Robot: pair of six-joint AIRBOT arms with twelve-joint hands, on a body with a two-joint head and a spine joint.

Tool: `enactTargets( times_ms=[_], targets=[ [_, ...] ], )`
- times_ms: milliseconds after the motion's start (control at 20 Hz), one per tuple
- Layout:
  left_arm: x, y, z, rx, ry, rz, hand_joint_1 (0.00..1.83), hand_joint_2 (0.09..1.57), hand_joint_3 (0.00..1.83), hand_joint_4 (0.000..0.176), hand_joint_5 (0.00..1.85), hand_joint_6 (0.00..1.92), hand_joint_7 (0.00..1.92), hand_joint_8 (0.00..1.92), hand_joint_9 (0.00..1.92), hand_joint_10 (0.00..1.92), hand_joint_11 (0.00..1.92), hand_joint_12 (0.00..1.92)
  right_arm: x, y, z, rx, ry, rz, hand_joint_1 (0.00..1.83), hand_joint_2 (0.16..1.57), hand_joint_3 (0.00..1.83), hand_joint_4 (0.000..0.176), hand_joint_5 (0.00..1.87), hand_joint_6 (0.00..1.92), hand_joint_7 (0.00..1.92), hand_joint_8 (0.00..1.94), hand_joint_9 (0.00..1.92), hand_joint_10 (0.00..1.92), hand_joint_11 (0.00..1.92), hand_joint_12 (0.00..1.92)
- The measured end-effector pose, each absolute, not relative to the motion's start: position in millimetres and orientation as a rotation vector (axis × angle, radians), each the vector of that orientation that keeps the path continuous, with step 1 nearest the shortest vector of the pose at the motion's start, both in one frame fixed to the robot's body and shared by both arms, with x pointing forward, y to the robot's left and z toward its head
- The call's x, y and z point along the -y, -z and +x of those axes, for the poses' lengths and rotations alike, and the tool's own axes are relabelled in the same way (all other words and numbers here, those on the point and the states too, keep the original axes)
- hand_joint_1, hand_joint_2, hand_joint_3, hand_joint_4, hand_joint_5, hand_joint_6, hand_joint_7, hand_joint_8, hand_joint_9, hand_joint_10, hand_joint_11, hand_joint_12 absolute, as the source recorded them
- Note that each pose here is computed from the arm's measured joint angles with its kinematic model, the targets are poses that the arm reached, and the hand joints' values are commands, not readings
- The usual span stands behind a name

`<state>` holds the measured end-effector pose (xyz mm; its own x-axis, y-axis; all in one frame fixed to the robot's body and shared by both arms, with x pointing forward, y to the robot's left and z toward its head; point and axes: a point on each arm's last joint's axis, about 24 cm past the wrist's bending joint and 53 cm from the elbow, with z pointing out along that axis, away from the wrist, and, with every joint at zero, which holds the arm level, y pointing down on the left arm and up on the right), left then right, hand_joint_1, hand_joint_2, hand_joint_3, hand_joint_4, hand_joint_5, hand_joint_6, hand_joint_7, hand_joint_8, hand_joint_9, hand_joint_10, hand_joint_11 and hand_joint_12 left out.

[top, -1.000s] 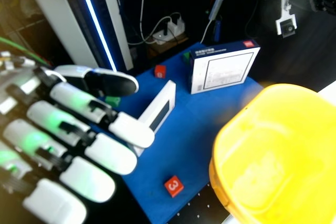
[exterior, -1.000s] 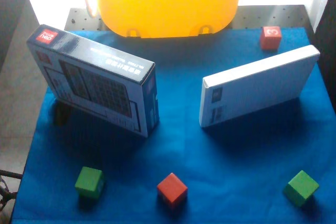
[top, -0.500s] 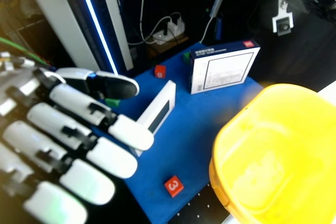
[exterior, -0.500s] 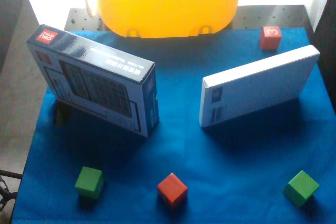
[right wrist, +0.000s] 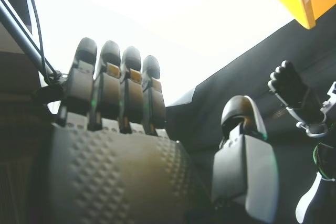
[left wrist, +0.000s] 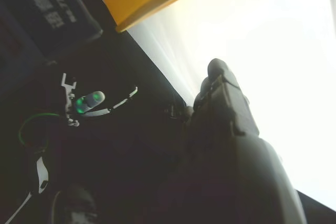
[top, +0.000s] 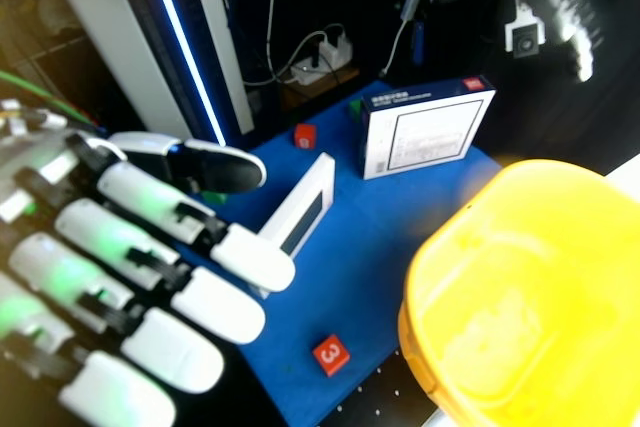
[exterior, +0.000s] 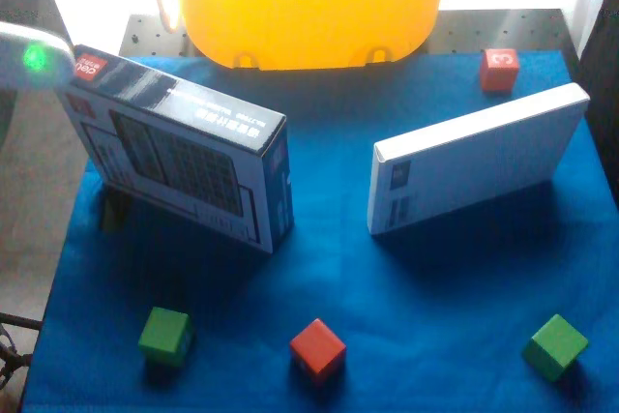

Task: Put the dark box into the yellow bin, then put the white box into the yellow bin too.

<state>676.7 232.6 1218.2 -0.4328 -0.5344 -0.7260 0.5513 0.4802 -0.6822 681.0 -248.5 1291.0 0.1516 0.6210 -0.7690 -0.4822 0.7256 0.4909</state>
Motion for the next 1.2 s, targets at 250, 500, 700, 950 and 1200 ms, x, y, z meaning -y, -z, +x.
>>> enactTargets(
  times_ms=[250,500,700,950,1200],
  targets=[
    [-218.4,-1216.7,681.5,-1.654,1.165,0.088,0.38,0.67,0.00,0.114,0.00,0.00,0.12,0.01,0.14,0.01,0.18,0.10,246.6,-1288.5,681.9,-1.183,-0.799,0.144,0.28,0.99,0.00,0.000,0.45,0.00,0.45,0.00,0.36,0.00,0.23,0.12],
    [-191.1,-1197.4,681.0,-1.724,1.183,0.146,0.31,0.72,0.01,0.134,0.00,0.00,0.18,0.01,0.17,0.01,0.14,0.08,244.7,-1287.1,682.1,-1.186,-0.803,0.144,0.26,1.00,0.00,0.000,0.47,0.01,0.47,0.01,0.39,0.01,0.26,0.13],
    [-190.0,-1191.7,680.4,-1.757,1.188,0.144,0.28,0.82,0.01,0.044,0.00,0.00,0.10,0.00,0.09,0.00,0.12,0.08,245.7,-1287.1,682.5,-1.186,-0.802,0.148,0.29,0.99,0.00,0.000,0.46,0.00,0.47,0.00,0.38,0.00,0.25,0.12],
    [-180.2,-1174.3,678.4,-1.813,1.184,0.172,0.42,0.80,0.00,0.079,0.00,0.00,0.20,0.01,0.19,0.02,0.17,0.13,245.3,-1287.2,682.3,-1.186,-0.802,0.145,0.30,0.99,0.00,0.000,0.47,0.00,0.48,0.00,0.38,0.00,0.25,0.13],
    [-167.5,-1159.5,679.6,-1.855,1.199,0.184,0.57,0.74,0.00,0.175,0.02,0.01,0.19,0.01,0.18,0.01,0.16,0.10,244.4,-1286.8,682.3,-1.187,-0.803,0.144,0.33,0.96,0.00,0.000,0.51,0.01,0.51,0.01,0.42,0.01,0.27,0.16]
  ],
)
